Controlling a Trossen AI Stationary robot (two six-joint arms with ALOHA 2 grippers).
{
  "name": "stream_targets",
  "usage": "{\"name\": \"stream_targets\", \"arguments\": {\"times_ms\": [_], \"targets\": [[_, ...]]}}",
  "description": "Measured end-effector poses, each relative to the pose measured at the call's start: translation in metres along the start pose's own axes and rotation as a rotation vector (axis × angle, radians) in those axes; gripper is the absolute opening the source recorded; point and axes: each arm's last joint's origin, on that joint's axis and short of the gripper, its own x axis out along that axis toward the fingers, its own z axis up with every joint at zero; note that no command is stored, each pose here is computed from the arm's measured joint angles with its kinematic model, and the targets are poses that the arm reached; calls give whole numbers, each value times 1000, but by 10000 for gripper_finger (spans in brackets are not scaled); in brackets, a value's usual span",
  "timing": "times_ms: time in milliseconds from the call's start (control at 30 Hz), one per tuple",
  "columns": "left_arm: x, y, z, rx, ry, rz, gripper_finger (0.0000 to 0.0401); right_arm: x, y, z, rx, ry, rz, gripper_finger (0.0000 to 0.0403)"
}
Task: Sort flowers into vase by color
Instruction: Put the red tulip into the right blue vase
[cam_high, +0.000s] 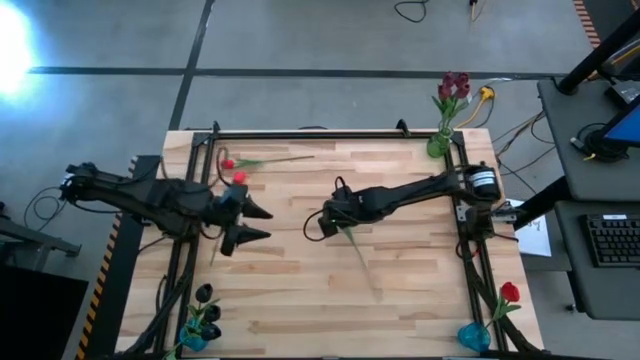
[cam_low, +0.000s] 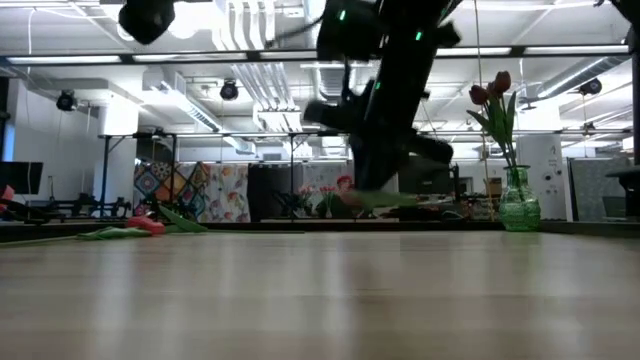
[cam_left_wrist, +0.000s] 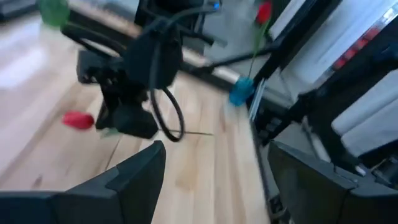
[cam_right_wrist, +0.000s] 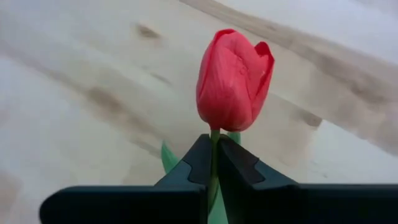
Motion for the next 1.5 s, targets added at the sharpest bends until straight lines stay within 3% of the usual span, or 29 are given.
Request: {"name": "stream_targets", "arguments": {"times_ms": [133, 267, 500, 700, 933, 1333, 1500], "targets": [[-8, -4, 10, -18, -117, -32, 272, -40, 3, -3, -156, -29, 89, 13], [-7, -5, 18, -38, -245, 34, 272, -90, 4, -11, -253, -71, 219, 13], [-4, -9, 20, 117, -247, -41, 272, -192, -10, -39, -456, -169, 525, 13], [-5, -15, 28, 186, -320, -125, 272, -246, -29, -69, -638, -185, 769, 13], [-7, -18, 30, 197, -339, -177, 272, -259, -37, -95, -787, -204, 1049, 13], [-6, -17, 30, 134, -336, -164, 272, -271, -62, -144, -822, -253, 1427, 12], [-6, -15, 31, 97, -367, -98, 272, -263, -76, -158, -832, -229, 1479, 12]]}}
